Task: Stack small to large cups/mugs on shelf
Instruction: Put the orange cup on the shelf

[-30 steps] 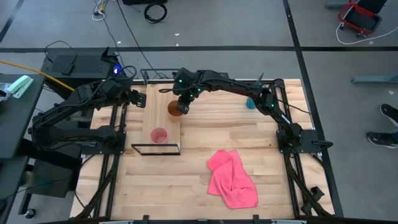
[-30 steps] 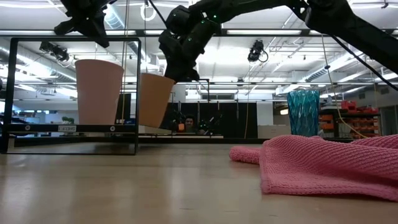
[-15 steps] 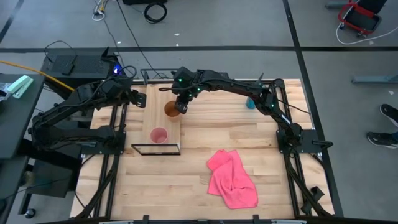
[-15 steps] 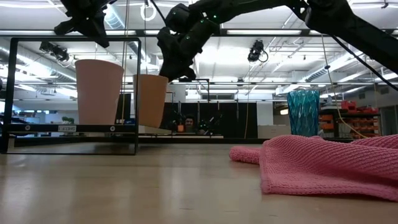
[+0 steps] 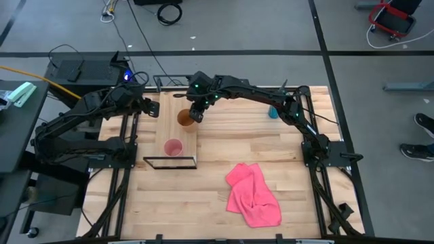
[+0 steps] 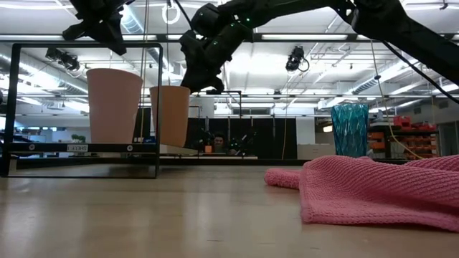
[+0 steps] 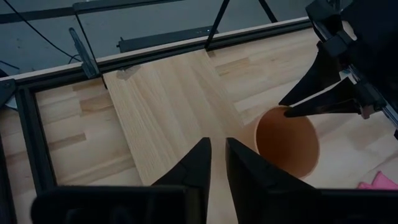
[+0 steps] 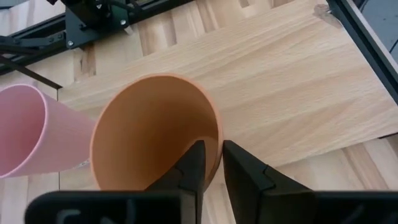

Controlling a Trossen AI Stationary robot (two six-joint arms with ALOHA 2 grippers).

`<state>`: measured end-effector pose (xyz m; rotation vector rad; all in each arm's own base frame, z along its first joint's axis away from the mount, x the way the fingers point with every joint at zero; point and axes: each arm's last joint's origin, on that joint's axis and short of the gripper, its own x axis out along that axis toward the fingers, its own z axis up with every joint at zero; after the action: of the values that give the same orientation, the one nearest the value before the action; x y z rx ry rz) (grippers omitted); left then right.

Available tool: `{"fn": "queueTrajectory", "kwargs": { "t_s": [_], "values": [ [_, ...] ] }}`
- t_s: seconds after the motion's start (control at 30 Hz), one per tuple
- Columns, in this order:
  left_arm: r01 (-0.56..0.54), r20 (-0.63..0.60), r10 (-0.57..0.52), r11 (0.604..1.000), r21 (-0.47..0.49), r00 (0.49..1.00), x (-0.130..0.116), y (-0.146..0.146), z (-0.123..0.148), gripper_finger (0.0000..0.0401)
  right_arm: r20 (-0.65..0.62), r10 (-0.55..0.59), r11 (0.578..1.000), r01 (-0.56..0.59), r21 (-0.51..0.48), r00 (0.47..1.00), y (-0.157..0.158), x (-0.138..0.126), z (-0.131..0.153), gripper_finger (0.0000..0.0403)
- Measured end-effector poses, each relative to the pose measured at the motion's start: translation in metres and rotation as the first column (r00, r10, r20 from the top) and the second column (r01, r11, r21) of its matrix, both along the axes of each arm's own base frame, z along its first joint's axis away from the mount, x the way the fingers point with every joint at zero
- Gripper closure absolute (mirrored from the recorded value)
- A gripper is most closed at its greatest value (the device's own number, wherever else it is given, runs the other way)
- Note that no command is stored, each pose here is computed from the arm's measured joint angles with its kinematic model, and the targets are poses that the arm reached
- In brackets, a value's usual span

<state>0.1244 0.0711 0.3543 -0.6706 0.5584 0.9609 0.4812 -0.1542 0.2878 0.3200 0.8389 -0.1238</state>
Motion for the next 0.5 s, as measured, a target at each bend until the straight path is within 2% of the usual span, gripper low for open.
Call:
{"fn": "queueTrajectory", "kwargs": {
  "t_s": [0.5],
  "values": [
    [0.086, 0.049, -0.083, 0.994, -0.073, 0.995, 0.004, -0.002, 0.0, 0.0297, 0.004, -0.038, 0.999, 0.038, 0.011, 0.999, -0.011, -0.003, 0.0, 0.0339]
  ]
}}
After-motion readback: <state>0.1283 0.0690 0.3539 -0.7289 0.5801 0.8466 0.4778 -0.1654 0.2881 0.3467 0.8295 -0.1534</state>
